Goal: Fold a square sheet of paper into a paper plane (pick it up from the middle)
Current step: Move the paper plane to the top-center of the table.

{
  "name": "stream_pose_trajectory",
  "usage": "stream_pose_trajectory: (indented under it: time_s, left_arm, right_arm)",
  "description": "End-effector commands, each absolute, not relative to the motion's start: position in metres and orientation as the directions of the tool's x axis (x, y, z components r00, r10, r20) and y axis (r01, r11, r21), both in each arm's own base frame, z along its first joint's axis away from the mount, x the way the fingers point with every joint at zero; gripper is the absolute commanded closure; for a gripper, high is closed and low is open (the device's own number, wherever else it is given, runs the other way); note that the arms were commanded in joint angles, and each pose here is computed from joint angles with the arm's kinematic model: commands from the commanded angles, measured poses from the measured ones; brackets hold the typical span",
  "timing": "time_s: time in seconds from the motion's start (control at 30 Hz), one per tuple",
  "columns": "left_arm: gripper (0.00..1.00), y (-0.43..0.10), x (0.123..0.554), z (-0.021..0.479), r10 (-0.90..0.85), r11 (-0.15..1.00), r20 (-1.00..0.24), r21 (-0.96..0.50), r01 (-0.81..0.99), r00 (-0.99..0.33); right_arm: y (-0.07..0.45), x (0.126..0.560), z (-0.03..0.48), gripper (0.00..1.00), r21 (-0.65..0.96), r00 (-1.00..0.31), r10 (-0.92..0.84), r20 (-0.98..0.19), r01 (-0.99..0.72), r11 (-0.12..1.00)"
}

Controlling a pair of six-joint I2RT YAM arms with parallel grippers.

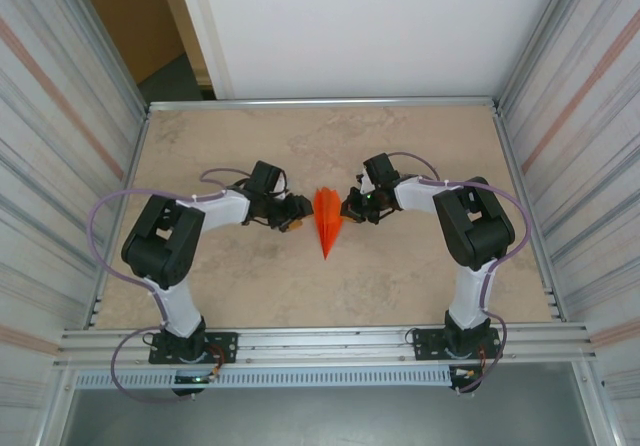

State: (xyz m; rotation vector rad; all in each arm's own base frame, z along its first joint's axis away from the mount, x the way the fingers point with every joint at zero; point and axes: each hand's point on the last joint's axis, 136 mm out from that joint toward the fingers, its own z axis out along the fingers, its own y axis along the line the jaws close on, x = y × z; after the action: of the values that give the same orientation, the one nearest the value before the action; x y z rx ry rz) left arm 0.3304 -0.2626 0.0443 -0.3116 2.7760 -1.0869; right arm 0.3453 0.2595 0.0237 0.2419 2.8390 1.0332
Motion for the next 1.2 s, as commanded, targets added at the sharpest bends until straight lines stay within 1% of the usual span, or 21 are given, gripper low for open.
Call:
stream_pose_trajectory:
  time_s: [0.0, 0.17, 0.33, 0.43, 0.5, 0.57, 0.67, 0.8, 0.93, 1.1, 1.17]
  left_arm:
    - [0.52, -0.276, 0.337, 0.060, -0.221, 0.683, -0.082, -0.725, -0.095, -0.972]
    - [0.55, -0.276, 0.339, 0.062, -0.226, 0.683, -0.092, -0.724, -0.090, -0.970]
    - [0.56, -0.256, 0.341, 0.065, -0.287, 0.739, -0.148, -0.662, -0.121, -0.946]
    - [0.54, -0.257, 0.344, 0.077, -0.288, 0.725, -0.188, -0.683, -0.086, -0.939]
    - [0.51, -0.263, 0.346, 0.084, -0.278, 0.703, -0.204, -0.709, -0.054, -0.939]
    - [0.49, -0.270, 0.346, 0.084, -0.260, 0.682, -0.188, -0.730, -0.042, -0.947]
    - [0.50, -0.276, 0.346, 0.075, -0.237, 0.685, -0.151, -0.726, -0.055, -0.960]
    - [0.57, -0.284, 0.345, 0.065, -0.196, 0.694, -0.112, -0.718, -0.057, -0.974]
    - [0.67, -0.287, 0.345, 0.058, -0.160, 0.724, -0.097, -0.688, -0.050, -0.982]
    - [0.82, -0.286, 0.344, 0.047, -0.131, 0.763, -0.049, -0.643, -0.069, -0.990]
    - [0.90, -0.282, 0.347, 0.048, -0.128, 0.780, -0.055, -0.622, -0.066, -0.990]
  right_arm:
    - [0.255, 0.345, 0.032, 1.00, 0.640, -0.981, 0.184, -0.069, 0.098, 0.762]
    - [0.254, 0.345, 0.032, 1.00, 0.636, -0.980, 0.187, -0.070, 0.100, 0.765]
    - [0.253, 0.346, 0.034, 1.00, 0.635, -0.979, 0.189, -0.078, 0.097, 0.767]
    - [0.253, 0.346, 0.033, 1.00, 0.634, -0.979, 0.189, -0.076, 0.099, 0.767]
    - [0.253, 0.345, 0.032, 1.00, 0.633, -0.979, 0.188, -0.072, 0.101, 0.767]
    - [0.253, 0.345, 0.032, 1.00, 0.633, -0.980, 0.188, -0.072, 0.101, 0.768]
    - [0.254, 0.345, 0.032, 1.00, 0.634, -0.980, 0.187, -0.072, 0.100, 0.767]
    - [0.254, 0.346, 0.032, 1.00, 0.635, -0.980, 0.188, -0.070, 0.102, 0.766]
    - [0.254, 0.345, 0.032, 1.00, 0.636, -0.980, 0.185, -0.068, 0.100, 0.765]
    - [0.255, 0.347, 0.037, 1.00, 0.642, -0.979, 0.187, -0.079, 0.093, 0.761]
    - [0.254, 0.349, 0.044, 1.00, 0.649, -0.977, 0.190, -0.094, 0.084, 0.756]
